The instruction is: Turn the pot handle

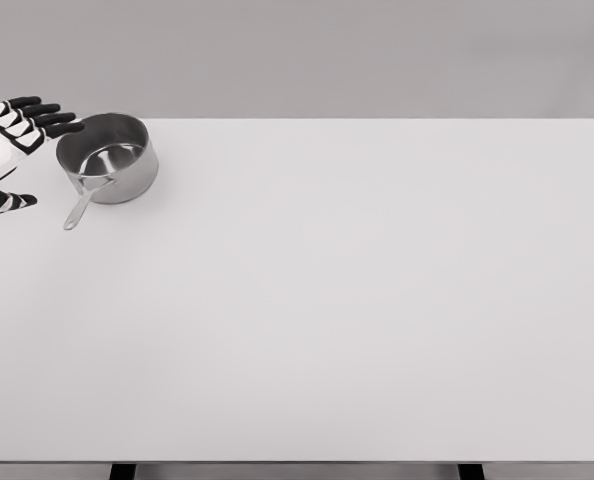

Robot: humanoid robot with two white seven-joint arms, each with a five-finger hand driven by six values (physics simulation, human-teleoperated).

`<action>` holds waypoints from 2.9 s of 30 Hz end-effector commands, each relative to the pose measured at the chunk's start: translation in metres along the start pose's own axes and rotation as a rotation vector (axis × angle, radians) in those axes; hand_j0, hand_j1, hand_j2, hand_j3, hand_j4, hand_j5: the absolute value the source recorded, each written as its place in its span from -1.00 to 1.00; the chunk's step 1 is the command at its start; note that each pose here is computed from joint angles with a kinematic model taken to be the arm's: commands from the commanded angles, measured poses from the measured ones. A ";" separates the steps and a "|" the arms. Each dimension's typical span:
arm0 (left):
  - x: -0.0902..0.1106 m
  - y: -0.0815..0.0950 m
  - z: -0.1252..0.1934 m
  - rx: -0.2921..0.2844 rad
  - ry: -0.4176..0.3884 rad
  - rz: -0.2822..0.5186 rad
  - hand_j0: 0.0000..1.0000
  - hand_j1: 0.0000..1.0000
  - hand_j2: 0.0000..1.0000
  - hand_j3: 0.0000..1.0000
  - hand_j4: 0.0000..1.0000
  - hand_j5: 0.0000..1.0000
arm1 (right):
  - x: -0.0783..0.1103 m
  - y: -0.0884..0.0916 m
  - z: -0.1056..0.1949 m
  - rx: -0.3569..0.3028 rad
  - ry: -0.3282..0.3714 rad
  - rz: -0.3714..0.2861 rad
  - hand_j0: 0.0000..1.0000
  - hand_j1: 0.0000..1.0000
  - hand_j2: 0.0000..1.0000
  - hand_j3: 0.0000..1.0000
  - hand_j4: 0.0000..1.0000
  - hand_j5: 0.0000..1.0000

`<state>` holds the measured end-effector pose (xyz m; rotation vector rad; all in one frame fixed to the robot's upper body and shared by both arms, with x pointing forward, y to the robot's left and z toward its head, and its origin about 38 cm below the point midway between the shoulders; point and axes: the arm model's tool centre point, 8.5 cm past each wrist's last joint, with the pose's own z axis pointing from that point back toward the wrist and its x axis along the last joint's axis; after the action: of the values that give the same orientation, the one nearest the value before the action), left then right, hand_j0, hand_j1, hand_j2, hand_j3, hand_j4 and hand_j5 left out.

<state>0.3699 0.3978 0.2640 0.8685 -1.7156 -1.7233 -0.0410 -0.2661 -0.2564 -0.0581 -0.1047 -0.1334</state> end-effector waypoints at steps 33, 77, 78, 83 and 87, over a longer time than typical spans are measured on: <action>0.074 -0.085 -0.126 -0.028 -0.085 -0.098 1.00 1.00 1.00 1.00 1.00 1.00 | 0.002 -0.004 0.000 -0.055 -0.002 -0.008 1.00 1.00 1.00 1.00 1.00 1.00; -0.002 -0.096 -0.064 -0.111 0.139 -0.093 1.00 1.00 1.00 1.00 1.00 1.00 | 0.002 -0.004 0.000 -0.055 -0.002 -0.008 1.00 1.00 1.00 1.00 1.00 1.00; -0.004 -0.095 -0.061 -0.112 0.145 -0.097 1.00 1.00 1.00 1.00 1.00 1.00 | 0.002 -0.004 0.000 -0.055 -0.002 -0.008 1.00 1.00 1.00 1.00 1.00 1.00; -0.013 -0.097 -0.054 -0.123 0.172 -0.093 1.00 1.00 1.00 1.00 1.00 1.00 | 0.002 -0.004 0.000 -0.055 -0.002 -0.008 1.00 1.00 1.00 1.00 1.00 1.00; -0.022 -0.093 -0.045 -0.123 0.200 -0.099 1.00 1.00 1.00 1.00 1.00 1.00 | 0.002 -0.004 0.000 -0.055 -0.002 -0.008 1.00 1.00 1.00 1.00 1.00 1.00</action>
<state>0.4247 0.3828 0.1721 1.0392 -1.4492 -1.7350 -0.0399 -0.2707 -0.2562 -0.1129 -0.1034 -0.1437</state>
